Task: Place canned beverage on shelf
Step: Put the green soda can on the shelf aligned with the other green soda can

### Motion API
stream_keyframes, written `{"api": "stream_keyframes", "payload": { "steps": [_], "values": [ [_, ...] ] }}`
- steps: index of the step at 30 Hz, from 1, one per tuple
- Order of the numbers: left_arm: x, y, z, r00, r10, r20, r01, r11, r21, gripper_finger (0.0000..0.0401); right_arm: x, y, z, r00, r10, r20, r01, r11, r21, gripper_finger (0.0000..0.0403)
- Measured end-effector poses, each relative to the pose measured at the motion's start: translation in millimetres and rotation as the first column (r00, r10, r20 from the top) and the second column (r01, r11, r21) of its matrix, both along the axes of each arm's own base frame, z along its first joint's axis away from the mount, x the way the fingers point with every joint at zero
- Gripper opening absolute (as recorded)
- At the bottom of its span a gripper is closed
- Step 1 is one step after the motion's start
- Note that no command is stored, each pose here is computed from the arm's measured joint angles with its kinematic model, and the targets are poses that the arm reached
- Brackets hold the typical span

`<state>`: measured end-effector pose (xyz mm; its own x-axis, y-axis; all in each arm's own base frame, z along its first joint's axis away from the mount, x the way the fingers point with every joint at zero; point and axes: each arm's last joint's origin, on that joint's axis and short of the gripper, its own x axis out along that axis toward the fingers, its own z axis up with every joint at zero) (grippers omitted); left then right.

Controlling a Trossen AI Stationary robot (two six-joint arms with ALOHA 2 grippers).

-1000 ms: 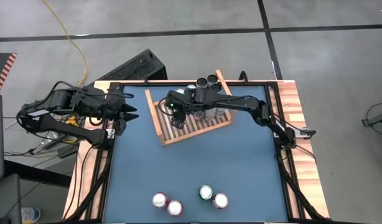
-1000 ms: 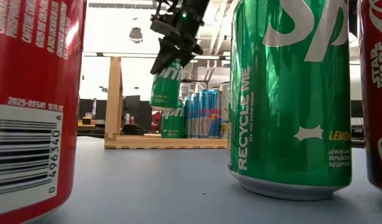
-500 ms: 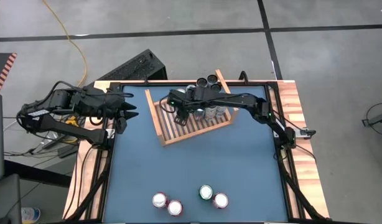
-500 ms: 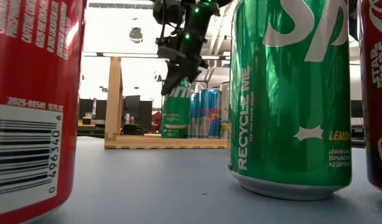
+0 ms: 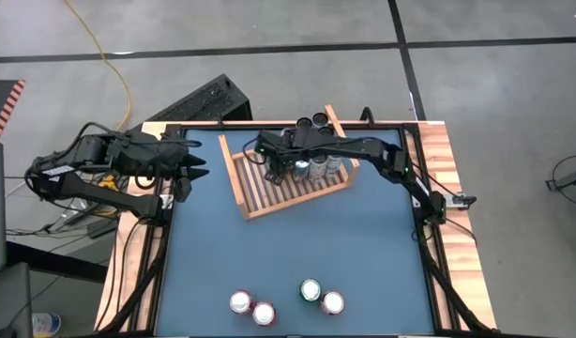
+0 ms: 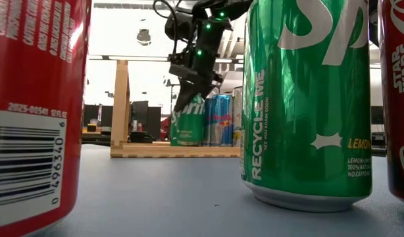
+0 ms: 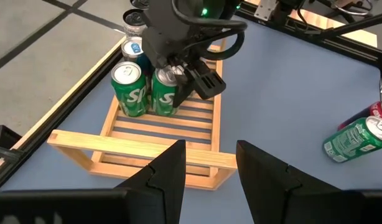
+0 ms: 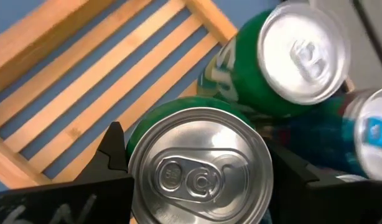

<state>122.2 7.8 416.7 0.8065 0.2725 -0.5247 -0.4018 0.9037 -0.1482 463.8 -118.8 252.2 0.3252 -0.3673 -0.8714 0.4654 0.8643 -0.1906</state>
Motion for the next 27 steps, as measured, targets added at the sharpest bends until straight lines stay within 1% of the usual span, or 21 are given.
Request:
{"api": "stream_keyframes", "payload": {
  "steps": [11,13,20,22,27],
  "values": [
    [-0.1,0.3,0.0,1.000,0.009,0.000,-0.009,1.000,0.006,0.0128,0.6,-3.3,-11.9,1.000,0.014,0.013,-0.014,0.999,0.049,0.0200],
    [-0.2,0.5,0.1,1.000,0.015,0.000,-0.015,1.000,0.010,0.0128,0.4,-3.2,-12.0,1.000,0.014,0.010,-0.014,0.999,0.049,0.0206],
    [-0.1,0.5,0.1,1.000,0.016,0.000,-0.016,1.000,0.010,0.0128,0.8,-3.2,-11.9,1.000,0.018,0.016,-0.019,0.998,0.056,0.0247],
    [-0.2,0.5,0.1,1.000,0.016,0.000,-0.016,1.000,0.010,0.0128,1.4,-3.1,-11.7,0.999,0.023,0.025,-0.024,0.998,0.063,0.0250],
    [-0.2,0.6,0.1,1.000,0.016,0.000,-0.016,1.000,0.010,0.0128,3.7,-3.4,-9.6,0.997,0.062,0.040,-0.063,0.997,0.040,0.0253]
  ]
}}
